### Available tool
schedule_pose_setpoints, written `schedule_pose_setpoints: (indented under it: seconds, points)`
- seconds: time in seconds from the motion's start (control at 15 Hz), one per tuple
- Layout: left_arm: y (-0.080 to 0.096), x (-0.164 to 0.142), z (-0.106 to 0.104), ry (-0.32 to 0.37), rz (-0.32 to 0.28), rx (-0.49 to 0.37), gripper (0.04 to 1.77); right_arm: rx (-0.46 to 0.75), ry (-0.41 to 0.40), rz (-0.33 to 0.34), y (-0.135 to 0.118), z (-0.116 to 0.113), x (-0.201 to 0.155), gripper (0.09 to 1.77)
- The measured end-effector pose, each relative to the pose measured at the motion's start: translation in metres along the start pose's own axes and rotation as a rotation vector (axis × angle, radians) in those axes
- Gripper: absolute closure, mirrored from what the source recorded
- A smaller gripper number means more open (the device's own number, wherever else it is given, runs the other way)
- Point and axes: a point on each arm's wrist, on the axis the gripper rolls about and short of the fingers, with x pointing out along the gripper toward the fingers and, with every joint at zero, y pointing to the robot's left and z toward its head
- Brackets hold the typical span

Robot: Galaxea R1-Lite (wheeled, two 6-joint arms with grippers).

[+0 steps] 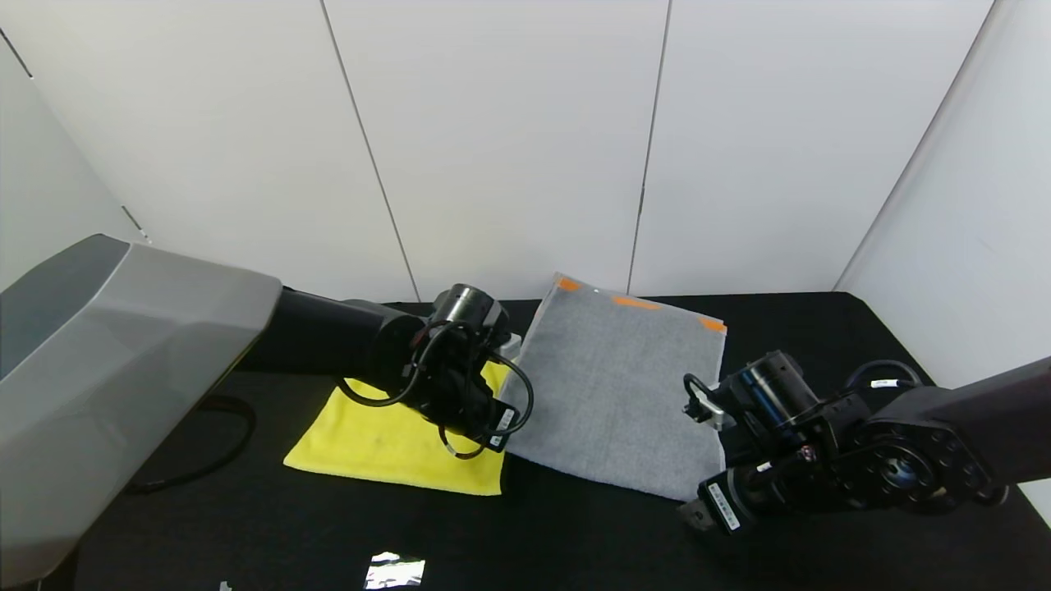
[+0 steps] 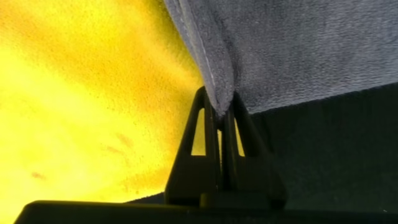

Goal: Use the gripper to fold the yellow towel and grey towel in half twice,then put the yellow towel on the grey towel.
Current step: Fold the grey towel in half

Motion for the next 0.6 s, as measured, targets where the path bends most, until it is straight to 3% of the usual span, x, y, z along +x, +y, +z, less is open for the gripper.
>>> schedule_pose_setpoints:
  seconds: [0.47,0.6]
  points:
    - [0.0010,-0.0031,0.0006,-0.005,0.002,-0.001,1.67,-0.017,0.015,0.010,0.0094,-0.0023,0.0046,0.09]
    - [0.0010,-0.0033,0.0006,-0.005,0.001,0.000,1.67,-0.019,0.013,-0.023,0.0098,-0.0016,0.0069,0.09]
